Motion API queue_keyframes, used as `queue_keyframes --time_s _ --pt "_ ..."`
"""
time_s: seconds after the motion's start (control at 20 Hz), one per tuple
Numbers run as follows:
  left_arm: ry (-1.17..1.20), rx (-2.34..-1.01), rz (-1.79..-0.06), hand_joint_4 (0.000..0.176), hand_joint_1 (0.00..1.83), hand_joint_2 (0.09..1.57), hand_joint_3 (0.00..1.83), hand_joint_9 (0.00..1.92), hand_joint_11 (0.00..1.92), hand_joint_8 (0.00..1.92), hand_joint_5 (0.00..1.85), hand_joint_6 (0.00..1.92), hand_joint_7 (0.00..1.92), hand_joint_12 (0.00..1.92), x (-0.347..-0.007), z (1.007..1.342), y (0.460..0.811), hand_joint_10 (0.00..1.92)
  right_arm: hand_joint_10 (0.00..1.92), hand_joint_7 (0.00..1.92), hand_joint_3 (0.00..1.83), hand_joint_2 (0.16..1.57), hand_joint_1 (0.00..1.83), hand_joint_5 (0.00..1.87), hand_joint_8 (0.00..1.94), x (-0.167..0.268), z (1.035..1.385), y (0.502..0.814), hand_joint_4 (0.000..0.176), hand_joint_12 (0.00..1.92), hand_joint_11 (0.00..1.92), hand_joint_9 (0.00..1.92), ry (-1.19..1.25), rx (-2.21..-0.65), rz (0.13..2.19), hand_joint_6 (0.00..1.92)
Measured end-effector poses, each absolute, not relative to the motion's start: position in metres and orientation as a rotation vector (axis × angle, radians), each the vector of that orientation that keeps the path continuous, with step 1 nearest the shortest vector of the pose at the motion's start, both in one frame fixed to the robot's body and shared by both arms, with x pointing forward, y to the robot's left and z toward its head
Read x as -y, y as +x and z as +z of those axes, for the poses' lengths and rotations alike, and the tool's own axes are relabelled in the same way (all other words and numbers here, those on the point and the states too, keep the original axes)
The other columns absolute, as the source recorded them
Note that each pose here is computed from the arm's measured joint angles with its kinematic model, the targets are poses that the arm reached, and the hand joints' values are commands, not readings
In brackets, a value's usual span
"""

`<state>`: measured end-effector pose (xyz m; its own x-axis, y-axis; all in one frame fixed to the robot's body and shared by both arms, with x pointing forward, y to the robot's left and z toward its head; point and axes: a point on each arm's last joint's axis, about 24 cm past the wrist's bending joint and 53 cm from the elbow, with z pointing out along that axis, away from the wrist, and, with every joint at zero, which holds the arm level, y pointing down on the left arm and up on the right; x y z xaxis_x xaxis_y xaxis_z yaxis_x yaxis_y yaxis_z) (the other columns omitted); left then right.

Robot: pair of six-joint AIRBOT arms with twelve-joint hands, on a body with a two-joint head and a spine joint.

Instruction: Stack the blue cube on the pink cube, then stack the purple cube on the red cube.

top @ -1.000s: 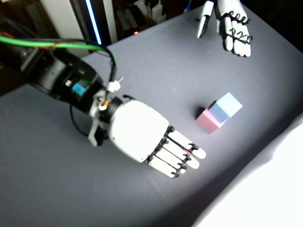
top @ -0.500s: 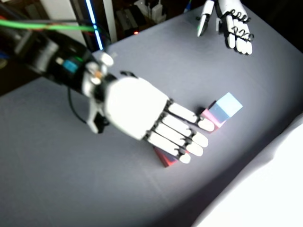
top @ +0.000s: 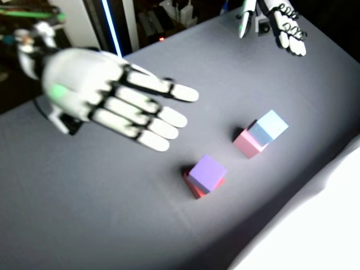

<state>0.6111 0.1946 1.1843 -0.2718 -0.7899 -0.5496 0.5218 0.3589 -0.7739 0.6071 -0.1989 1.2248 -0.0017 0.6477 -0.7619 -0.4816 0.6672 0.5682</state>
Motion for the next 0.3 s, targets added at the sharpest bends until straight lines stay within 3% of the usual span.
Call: queue_keyframes --time_s 0.05,0.15,0.2,0.3 --pt "-0.267 -1.323 -1.291 0.097 0.46 1.3 0.0 0.0 0.0 0.0 0.0 0.0 0.0 0.0 -0.195 1.186 0.609 0.0 0.0 0.0 0.0 1.19 0.29 0.0 0.0 0.199 1.226 0.602 0.127 0.0 0.0 0.0 0.155 -1.286 0.898 0.0" --pt "-0.276 -1.287 -1.288 0.1 0.47 1.31 0.0 0.0 0.0 0.0 0.0 0.0 0.0 0.0 -0.201 1.193 0.608 0.0 0.0 0.0 0.01 1.24 0.34 0.0 0.0 0.2 1.23 0.59 0.085 0.0 0.0 0.0 0.134 -1.266 0.904 0.0" --pt "-0.283 -1.271 -1.288 0.079 0.44 1.32 0.01 0.0 0.0 0.0 0.0 0.0 0.0 0.0 -0.203 1.195 0.608 0.0 0.0 0.0 0.0 1.23 0.36 0.0 0.0 0.201 1.232 0.587 0.086 0.0 0.0 0.0 0.122 -1.265 0.902 0.0" --pt "-0.28 -1.234 -1.296 0.099 0.42 1.31 0.0 0.0 0.0 0.0 0.0 0.0 0.0 0.0 -0.205 1.204 0.605 0.0 0.0 0.0 0.01 1.25 0.33 0.0 0.0 0.208 1.243 0.582 0.081 0.0 0.0 0.0 0.122 -1.227 0.908 0.0"
